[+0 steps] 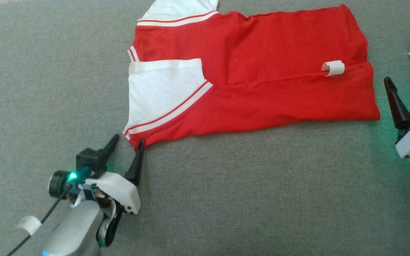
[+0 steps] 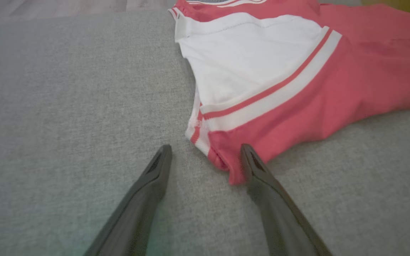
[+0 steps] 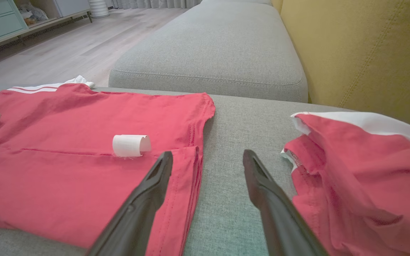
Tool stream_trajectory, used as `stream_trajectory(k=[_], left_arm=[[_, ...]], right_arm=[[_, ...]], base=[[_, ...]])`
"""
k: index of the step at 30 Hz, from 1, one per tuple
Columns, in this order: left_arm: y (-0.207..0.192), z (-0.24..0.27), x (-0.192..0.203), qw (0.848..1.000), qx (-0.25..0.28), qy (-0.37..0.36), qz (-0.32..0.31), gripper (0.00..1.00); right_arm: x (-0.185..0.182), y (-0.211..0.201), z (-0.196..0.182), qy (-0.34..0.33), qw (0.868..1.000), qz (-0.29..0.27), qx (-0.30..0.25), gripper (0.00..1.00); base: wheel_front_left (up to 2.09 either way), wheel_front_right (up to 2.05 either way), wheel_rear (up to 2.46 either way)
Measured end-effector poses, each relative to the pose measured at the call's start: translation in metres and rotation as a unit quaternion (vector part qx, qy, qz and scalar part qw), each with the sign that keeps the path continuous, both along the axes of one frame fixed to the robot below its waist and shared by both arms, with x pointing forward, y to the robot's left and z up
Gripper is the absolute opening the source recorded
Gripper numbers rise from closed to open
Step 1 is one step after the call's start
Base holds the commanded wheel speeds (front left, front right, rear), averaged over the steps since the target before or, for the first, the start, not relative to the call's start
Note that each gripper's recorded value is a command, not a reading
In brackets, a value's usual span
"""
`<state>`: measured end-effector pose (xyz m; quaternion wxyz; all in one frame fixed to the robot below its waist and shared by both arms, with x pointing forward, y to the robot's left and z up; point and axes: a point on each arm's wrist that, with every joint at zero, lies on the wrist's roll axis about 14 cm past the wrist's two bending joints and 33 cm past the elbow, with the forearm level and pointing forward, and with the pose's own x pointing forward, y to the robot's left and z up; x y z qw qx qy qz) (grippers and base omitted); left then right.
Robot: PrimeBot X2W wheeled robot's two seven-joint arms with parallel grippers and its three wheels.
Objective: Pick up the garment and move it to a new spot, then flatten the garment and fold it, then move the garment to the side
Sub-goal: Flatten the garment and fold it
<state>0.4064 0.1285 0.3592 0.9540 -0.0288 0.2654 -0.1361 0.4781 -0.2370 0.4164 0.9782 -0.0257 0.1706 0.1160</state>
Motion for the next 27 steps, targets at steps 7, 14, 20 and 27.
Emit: stream_trajectory(k=[7,14,20,27], left_arm=[[0.002,0.003,-0.006,1.0,0.005,0.01,0.0,0.53],[-0.007,0.01,-0.009,1.0,-0.023,0.007,-0.017,0.0],[-0.01,0.016,-0.015,0.999,-0.033,-0.006,-0.027,0.0],[-0.001,0.025,-0.012,0.999,-0.02,-0.027,-0.024,0.0]], right_arm=[[0.0,0.006,-0.003,0.002,1.0,0.007,0.002,1.0],[-0.001,0.009,-0.008,0.01,1.0,0.01,0.001,1.0],[-0.008,0.022,-0.021,0.04,0.999,0.016,0.013,1.0],[-0.028,0.027,-0.05,0.107,0.994,0.004,0.023,1.0]], base=[[0.0,0.0,0.0],[0.0,0.0,0.0],[0.0,0.0,0.0],[0.0,0.0,0.0]])
